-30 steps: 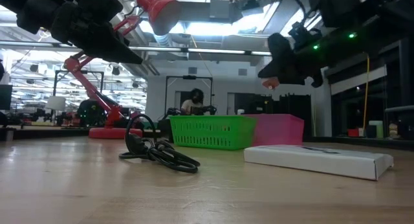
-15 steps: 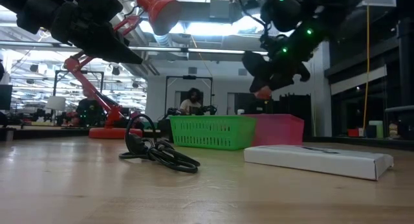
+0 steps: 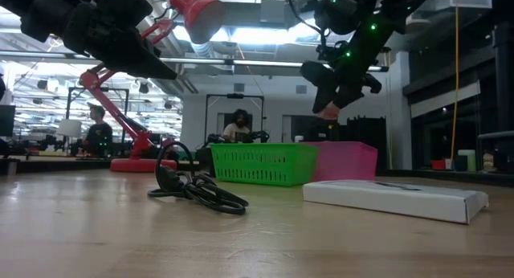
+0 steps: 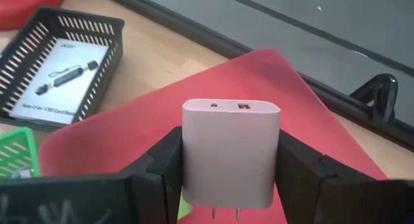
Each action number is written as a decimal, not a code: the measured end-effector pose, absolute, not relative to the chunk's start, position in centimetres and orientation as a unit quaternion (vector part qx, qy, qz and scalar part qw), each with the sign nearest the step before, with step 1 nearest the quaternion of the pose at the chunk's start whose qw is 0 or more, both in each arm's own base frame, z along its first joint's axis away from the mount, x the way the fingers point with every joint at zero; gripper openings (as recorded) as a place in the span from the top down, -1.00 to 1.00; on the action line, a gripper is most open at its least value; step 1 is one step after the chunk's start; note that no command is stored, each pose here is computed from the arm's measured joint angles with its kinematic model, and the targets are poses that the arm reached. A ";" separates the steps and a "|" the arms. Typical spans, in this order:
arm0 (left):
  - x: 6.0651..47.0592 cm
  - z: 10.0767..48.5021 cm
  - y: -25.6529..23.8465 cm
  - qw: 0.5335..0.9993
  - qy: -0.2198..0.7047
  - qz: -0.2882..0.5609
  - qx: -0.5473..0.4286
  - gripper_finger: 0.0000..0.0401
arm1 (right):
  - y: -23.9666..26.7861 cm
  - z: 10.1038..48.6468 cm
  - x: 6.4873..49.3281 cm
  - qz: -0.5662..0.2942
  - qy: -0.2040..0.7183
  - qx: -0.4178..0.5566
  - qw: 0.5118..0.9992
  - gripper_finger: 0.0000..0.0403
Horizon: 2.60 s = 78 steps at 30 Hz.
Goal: Pick and place items into bin
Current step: Put the white charger adapter into the red bin, then put the card reader box into the black bin
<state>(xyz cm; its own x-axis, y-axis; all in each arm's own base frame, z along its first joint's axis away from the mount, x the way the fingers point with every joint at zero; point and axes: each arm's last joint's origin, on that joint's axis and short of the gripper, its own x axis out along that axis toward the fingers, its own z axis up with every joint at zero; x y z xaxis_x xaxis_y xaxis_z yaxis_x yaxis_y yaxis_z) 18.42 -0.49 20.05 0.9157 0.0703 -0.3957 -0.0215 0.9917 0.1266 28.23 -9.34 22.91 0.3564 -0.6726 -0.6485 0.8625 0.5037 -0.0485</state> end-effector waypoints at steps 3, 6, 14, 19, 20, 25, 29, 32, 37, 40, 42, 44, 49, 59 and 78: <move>18.4 20.1 -0.5 0.977 0.204 0.023 0.060 0.96 | -9.5 22.8 28.1 -0.477 0.319 0.152 0.805 0.16; 18.4 20.0 -0.5 0.977 0.204 0.023 0.060 0.97 | -9.6 22.7 28.0 -0.479 0.321 0.152 0.803 0.16; 18.4 20.0 -0.5 0.977 0.204 0.023 0.060 0.96 | -10.0 20.3 28.9 -0.473 0.359 0.160 0.788 0.16; 18.4 20.1 -0.5 0.977 0.204 0.023 0.059 0.97 | -11.0 18.1 29.3 -0.471 0.389 0.175 0.772 0.16; 18.4 20.1 -0.5 0.977 0.204 0.023 0.059 0.97 | -11.3 17.7 29.4 -0.467 0.392 0.182 0.771 0.16; 18.4 20.1 -0.5 0.977 0.204 0.024 0.059 0.97 | -13.2 16.5 29.8 -0.444 0.395 0.201 0.779 0.12; 18.4 20.1 -0.5 0.977 0.204 0.024 0.059 0.97 | -14.2 15.9 29.5 -0.450 0.401 0.210 0.770 0.13; 18.4 20.1 -0.5 0.977 0.204 0.024 0.059 0.96 | -14.6 15.7 29.4 -0.445 0.407 0.212 0.769 0.14; 18.4 20.1 -0.5 0.977 0.204 0.023 0.059 0.97 | -14.6 15.6 29.4 -0.438 0.409 0.217 0.771 0.09; 18.4 20.1 -0.5 0.977 0.204 0.023 0.060 0.97 | -14.6 15.6 29.4 -0.438 0.409 0.217 0.770 0.06; 18.4 20.1 -0.5 0.977 0.204 0.023 0.059 0.96 | -14.6 15.6 29.4 -0.438 0.409 0.217 0.770 0.04; 18.4 20.1 -0.5 0.977 0.204 0.023 0.059 0.96 | -14.6 15.6 29.4 -0.438 0.410 0.217 0.770 0.04; 18.4 20.1 -0.5 0.977 0.204 0.024 0.059 0.97 | -14.6 15.6 29.4 -0.438 0.411 0.216 0.770 0.03; 18.4 20.1 -0.5 0.978 0.203 0.028 0.040 0.97 | -14.6 15.6 29.4 -0.424 0.424 0.195 0.777 0.03; 18.4 20.1 -0.5 0.978 0.203 0.029 0.039 0.97 | -14.6 15.6 29.4 -0.388 0.441 0.180 0.789 -0.31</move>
